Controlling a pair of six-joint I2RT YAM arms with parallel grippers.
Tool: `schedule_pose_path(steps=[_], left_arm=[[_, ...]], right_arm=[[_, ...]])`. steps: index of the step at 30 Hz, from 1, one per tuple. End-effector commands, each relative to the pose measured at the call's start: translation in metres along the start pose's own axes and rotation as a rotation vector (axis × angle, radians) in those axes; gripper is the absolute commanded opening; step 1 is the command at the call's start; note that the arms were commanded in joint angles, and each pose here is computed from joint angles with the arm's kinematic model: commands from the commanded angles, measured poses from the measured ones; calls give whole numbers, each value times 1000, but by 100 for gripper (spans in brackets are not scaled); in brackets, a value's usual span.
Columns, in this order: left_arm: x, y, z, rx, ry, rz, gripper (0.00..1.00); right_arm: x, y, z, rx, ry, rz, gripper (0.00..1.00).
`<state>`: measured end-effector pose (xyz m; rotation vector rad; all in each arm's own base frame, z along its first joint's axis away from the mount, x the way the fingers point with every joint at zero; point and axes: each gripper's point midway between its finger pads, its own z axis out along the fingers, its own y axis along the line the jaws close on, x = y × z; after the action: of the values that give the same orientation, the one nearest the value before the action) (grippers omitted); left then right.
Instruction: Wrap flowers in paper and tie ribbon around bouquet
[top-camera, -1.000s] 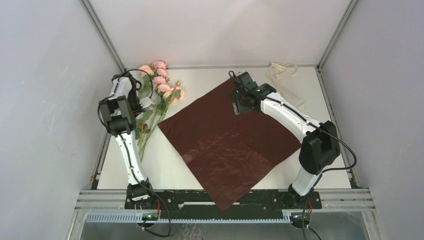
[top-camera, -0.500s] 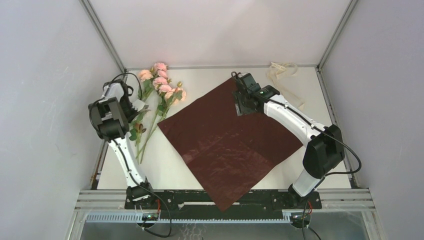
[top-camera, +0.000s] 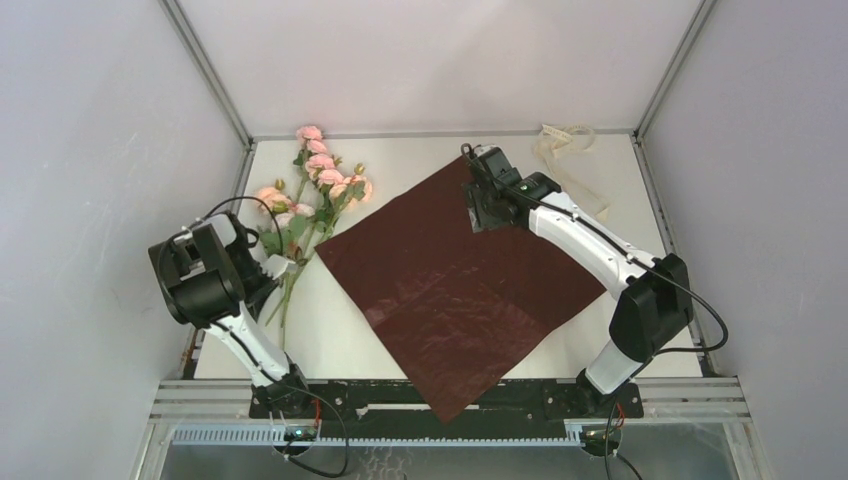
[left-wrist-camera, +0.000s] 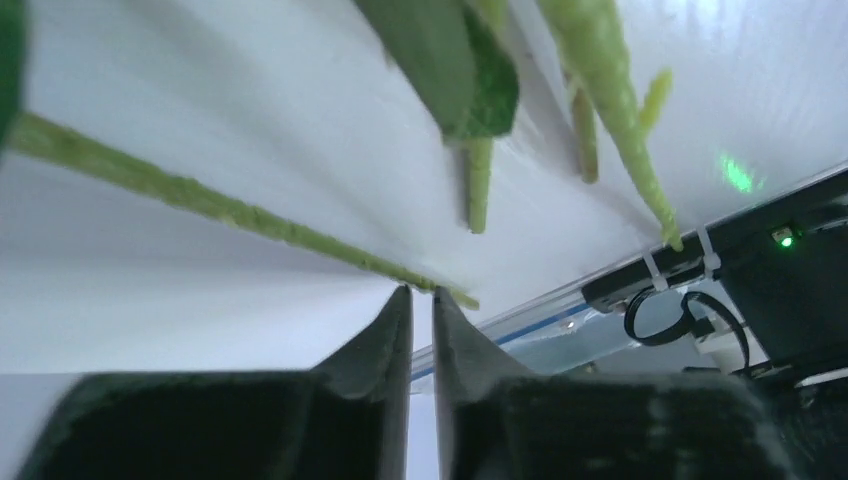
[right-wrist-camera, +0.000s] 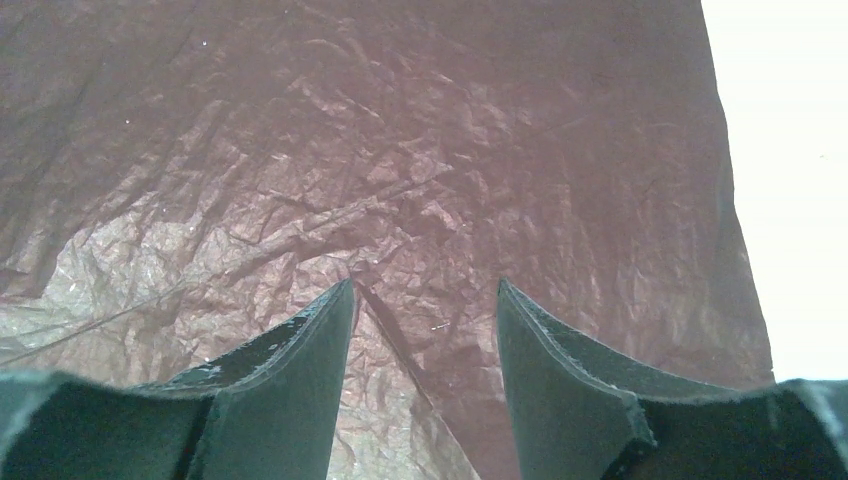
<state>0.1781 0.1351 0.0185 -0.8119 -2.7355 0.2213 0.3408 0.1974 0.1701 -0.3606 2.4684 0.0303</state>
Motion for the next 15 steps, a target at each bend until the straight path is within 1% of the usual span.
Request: schedule_pose_path(steps=[1,3,4,7,9,12,15], left_arm=[[-5,-5,-34,-20,-81,19,29],[-34,9,-62,-55,-223,-52,49],[-50,18,-75,-70,-296,-103,53],[-99,41,-110,-62,-496,-238,55],[-124,54,-121,-53,-567,-315,56],[-155,70,-126,-65,-625,-391,57],[-179,80,-122,-64,-641,-432,57]], right_arm=[[-8,3,-15,-5,-53,-1,63],[-6,3,-14,-5,-51,-3,64],[-6,3,-13,-5,-49,-6,64],[-5,5,-12,-8,-42,-10,64],[-5,6,-11,-10,-35,-8,64],[-6,7,-10,-9,-30,-8,64],[-6,7,-9,-6,-21,-5,64]])
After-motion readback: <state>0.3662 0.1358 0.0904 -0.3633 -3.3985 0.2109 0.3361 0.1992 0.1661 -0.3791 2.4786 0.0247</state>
